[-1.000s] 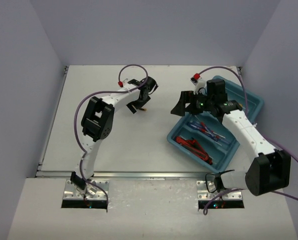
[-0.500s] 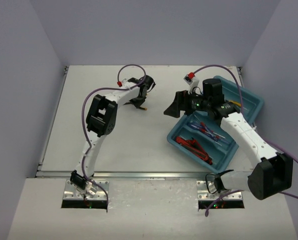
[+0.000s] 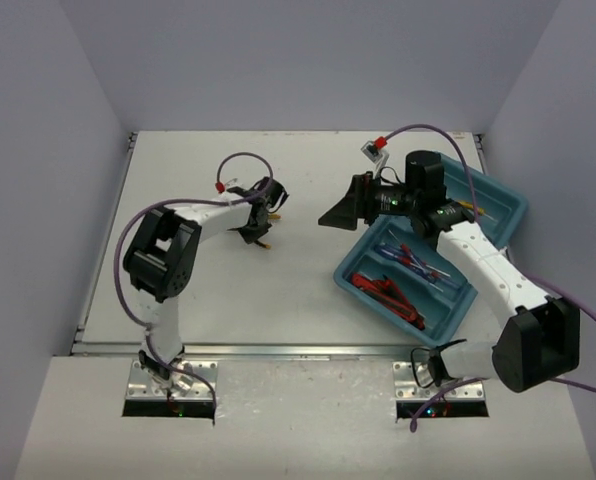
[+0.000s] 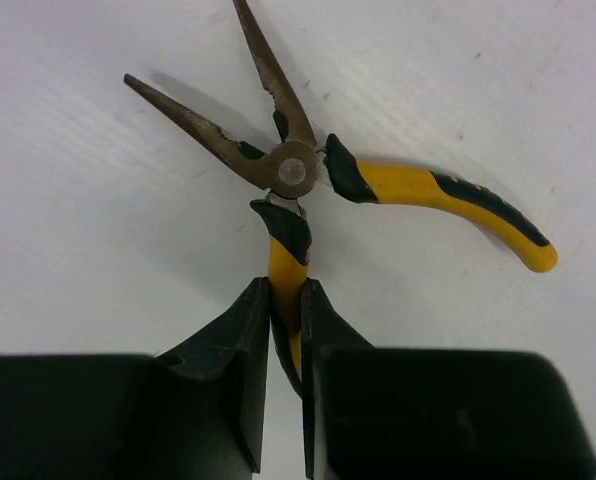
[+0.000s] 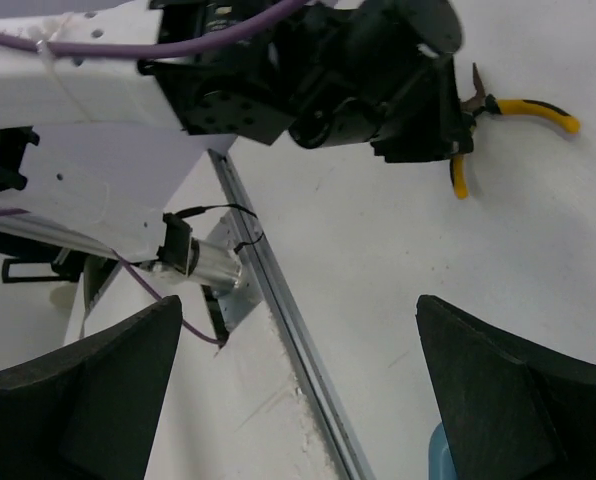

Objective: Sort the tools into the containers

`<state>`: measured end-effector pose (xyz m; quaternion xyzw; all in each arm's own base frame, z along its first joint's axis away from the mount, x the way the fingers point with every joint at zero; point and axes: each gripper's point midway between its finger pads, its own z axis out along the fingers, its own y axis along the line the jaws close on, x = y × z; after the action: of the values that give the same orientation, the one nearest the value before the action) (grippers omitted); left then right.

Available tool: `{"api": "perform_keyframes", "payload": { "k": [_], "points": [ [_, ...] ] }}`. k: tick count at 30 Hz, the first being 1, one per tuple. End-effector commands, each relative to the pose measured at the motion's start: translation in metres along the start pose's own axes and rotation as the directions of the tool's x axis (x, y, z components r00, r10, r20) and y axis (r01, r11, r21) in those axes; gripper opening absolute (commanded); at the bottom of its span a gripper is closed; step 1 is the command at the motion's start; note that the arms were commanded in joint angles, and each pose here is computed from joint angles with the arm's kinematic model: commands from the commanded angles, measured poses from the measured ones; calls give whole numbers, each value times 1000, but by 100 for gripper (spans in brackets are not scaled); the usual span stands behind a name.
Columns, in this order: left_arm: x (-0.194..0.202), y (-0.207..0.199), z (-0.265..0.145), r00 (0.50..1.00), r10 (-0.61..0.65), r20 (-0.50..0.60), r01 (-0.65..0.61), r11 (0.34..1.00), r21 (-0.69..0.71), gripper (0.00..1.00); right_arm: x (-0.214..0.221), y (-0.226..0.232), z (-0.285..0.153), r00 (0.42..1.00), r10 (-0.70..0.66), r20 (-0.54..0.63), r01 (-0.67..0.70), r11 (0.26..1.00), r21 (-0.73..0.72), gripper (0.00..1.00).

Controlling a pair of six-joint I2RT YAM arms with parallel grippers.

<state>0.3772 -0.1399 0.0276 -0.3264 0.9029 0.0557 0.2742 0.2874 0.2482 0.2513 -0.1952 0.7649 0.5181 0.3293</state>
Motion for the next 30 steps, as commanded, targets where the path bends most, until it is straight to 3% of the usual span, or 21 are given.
{"api": "perform_keyframes", "payload": {
  "k": [1,3,6,10,15,19,26,28,30],
  "points": [
    [-71,-40,-92,955,-86,284,-48,900,434,0,-33,-9,11,1000,-1,17,0,999,45,99],
    [-61,-39,-116,941,-82,329,-134,801,584,0,-45,-26,23,1000,7,-5,-6,994,110,99],
    [-58,-38,-156,912,-81,402,-242,685,687,0,-57,-35,33,999,8,-38,-2,988,157,98],
    [-38,-31,-181,884,-68,463,-353,552,755,0,-73,-46,57,992,68,-104,-47,980,192,86],
    [-35,-29,-219,831,-122,542,-447,434,782,0,-63,-59,81,977,139,-161,-100,969,226,76],
    [-29,-31,-231,817,-136,561,-480,381,790,0,-33,-48,99,952,185,-243,-147,975,167,75],
    [-17,-44,-241,820,-119,560,-506,308,806,0,-5,-21,119,936,200,-291,-194,980,48,72],
    [-14,-47,-244,820,-115,561,-512,291,808,0,-4,-20,124,936,200,-288,-195,980,48,63],
    [-13,-48,-247,817,-116,565,-518,282,808,0,-4,-22,127,938,205,-280,-201,979,44,49]
  ]
}}
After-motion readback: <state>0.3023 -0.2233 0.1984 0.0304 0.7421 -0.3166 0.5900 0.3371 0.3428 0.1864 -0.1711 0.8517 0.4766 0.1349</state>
